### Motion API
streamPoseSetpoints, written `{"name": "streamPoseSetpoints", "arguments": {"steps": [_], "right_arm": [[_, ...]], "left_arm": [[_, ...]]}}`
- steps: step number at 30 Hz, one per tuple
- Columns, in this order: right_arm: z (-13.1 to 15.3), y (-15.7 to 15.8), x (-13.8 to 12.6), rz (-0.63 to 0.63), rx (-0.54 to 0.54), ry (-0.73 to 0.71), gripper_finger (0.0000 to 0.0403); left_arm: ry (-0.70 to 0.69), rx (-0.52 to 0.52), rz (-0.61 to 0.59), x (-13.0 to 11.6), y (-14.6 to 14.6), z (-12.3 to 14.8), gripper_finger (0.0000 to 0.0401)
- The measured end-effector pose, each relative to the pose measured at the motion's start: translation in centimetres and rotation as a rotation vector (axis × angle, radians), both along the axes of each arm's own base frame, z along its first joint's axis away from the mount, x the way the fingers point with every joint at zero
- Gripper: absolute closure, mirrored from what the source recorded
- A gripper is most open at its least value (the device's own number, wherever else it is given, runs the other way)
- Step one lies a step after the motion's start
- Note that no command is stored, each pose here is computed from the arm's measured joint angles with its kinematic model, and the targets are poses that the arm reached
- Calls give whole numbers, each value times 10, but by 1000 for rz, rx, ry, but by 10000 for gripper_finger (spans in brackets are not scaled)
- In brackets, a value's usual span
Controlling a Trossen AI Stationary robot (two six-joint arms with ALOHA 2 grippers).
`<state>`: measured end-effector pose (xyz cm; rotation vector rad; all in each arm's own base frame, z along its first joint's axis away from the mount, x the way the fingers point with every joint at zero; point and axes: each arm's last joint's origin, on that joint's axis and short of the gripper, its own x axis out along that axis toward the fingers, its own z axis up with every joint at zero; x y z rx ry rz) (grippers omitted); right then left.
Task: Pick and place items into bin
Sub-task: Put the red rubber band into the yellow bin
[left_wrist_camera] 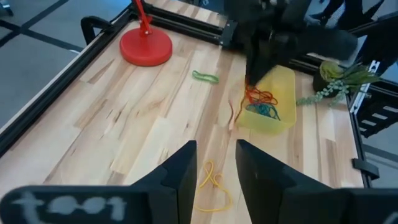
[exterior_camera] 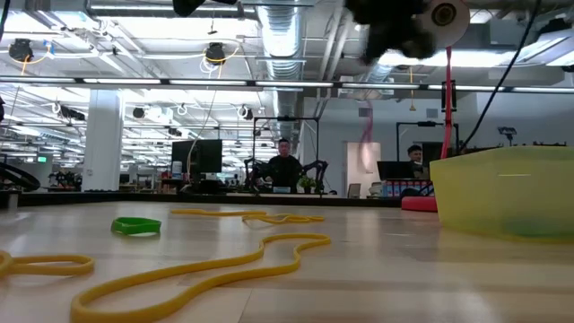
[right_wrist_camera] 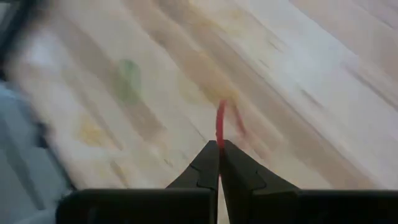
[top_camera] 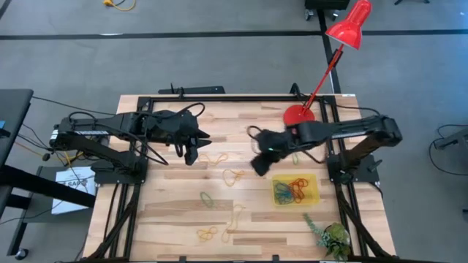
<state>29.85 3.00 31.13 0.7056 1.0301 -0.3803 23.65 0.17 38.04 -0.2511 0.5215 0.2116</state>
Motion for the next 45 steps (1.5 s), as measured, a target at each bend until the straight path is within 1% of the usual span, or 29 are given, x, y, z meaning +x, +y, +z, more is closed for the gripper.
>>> {"name": "streamPoseSetpoints", "arguments": {"steps": [1, 3, 5, 8, 10, 13, 17, 21, 23, 26, 32, 38, 41, 45], "right_arm": [[3, 2, -12, -26, 3, 45, 402], [13, 8, -30, -77, 36, 77, 402], [19, 14, -52, -132, 59, 156, 402], [26, 25, -77, -201, 84, 230, 402], [27, 34, -88, -239, 93, 283, 402], [25, 49, -98, -269, 93, 344, 402], [15, 68, -97, -302, 91, 387, 402], [-5, 81, -91, -386, 80, 466, 403], [-16, 85, -88, -400, 87, 515, 403], [-35, 89, -83, -411, 97, 543, 403], [-68, 82, -76, -437, 136, 514, 403], [-97, 74, -79, -460, 153, 536, 403], [-106, 71, -80, -468, 162, 536, 398], [-108, 67, -79, -485, 166, 536, 378]], "left_arm": [[-2, 0, 0, 0, 0, 0, 301], [-7, -1, 0, 0, 0, 1, 301], [-9, -1, 0, 0, 0, 1, 301], [-13, -1, 0, 1, 0, 1, 301], [-15, -6, 4, 1, 0, 1, 301], [-13, -8, 6, 0, 0, 1, 301], [-12, -8, 8, 0, 0, 1, 301], [-12, -2, 13, 0, 0, 1, 301], [-12, -2, 13, 0, 0, 1, 301], [-12, -3, 13, 0, 0, 1, 301], [-10, -3, 13, 0, 0, 1, 301], [-8, -3, 13, 0, 0, 1, 301], [-8, -3, 13, 0, 0, 1, 301], [-9, -8, 4, 0, 0, 1, 301]]}}
